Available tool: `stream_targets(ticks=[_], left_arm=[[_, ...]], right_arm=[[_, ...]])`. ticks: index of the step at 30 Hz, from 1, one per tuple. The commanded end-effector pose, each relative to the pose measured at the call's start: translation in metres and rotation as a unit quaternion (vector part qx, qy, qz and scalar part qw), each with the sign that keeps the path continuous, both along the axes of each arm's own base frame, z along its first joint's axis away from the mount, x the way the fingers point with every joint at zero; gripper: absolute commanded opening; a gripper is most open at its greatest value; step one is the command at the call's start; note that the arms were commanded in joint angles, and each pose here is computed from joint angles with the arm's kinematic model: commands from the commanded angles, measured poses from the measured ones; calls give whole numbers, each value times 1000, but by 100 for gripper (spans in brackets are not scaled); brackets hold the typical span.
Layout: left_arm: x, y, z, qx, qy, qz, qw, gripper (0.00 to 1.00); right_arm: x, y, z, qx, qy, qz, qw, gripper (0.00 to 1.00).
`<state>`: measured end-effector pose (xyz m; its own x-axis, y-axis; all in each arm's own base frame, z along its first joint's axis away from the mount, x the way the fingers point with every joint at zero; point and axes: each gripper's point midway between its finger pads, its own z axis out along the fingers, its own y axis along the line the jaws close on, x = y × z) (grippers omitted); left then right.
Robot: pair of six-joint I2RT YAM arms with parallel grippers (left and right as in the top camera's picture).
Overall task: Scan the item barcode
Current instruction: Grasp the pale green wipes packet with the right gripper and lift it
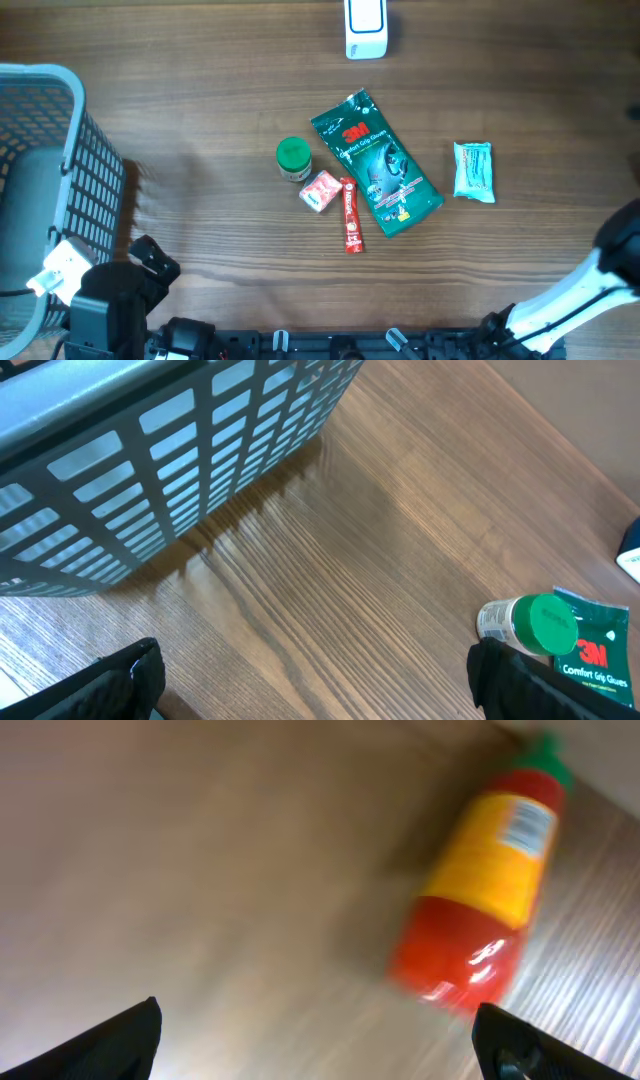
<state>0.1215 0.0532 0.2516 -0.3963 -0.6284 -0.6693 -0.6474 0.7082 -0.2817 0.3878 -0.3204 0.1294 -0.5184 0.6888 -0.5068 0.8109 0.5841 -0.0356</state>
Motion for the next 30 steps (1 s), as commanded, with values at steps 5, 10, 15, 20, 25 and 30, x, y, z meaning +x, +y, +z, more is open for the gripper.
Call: stream_targets(ticks=[5, 10, 15, 20, 25, 30], left_arm=[[-1, 1, 3, -4, -8, 8, 1000, 100], [-1, 1, 3, -4, -8, 8, 1000, 100], [-1, 1, 3, -4, -8, 8, 1000, 100], [-1, 1, 3, -4, -8, 8, 1000, 100], [-1, 1, 3, -4, -8, 8, 1000, 100], [-1, 1, 3, -4, -8, 8, 1000, 100]], right_arm=[[50, 224, 46, 115, -18, 219, 969, 100], [-1, 317, -12, 75, 149, 284, 944, 82], [-38, 337, -66, 13, 211, 282, 936, 83], [-46, 321, -92, -29, 211, 262, 941, 81], [-43, 304, -95, -88, 215, 271, 934, 74], [-66, 297, -133, -53, 237, 290, 926, 59]])
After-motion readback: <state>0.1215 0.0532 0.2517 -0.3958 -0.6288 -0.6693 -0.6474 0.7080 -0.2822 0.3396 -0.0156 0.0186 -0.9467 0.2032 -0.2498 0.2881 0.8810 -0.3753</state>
